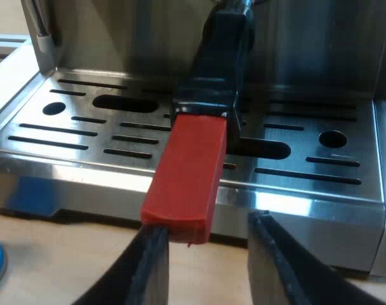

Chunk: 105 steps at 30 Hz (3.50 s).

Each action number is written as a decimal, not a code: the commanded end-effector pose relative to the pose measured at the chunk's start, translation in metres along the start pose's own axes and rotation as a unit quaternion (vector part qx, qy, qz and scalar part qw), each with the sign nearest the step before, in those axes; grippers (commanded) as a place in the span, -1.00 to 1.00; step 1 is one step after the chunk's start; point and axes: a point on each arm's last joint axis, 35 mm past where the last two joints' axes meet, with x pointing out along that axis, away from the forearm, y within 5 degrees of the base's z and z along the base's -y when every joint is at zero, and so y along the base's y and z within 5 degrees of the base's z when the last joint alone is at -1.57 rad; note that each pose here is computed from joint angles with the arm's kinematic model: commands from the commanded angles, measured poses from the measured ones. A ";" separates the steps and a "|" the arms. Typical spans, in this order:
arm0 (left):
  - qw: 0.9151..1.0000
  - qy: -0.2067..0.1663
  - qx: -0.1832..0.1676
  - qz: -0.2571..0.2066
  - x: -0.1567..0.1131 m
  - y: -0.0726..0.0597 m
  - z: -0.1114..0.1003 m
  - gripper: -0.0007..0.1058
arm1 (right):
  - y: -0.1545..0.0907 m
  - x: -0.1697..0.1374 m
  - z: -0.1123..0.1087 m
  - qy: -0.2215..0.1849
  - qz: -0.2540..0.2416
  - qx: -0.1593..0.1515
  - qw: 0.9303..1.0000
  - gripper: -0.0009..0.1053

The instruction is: Grind coffee beans and then tamp

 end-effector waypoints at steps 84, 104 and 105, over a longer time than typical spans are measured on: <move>0.996 -0.055 0.033 0.061 -0.050 -0.030 0.015 0.33 | -0.044 -0.067 0.084 -0.016 0.004 -0.014 1.000 0.19; 0.985 -0.121 0.067 0.107 -0.059 -0.033 0.024 0.46 | -0.065 -0.022 0.116 0.072 0.066 0.048 0.994 0.18; 0.985 -0.118 0.065 0.108 -0.057 -0.031 0.024 0.46 | -0.059 -0.017 0.116 0.082 0.078 0.043 0.993 0.18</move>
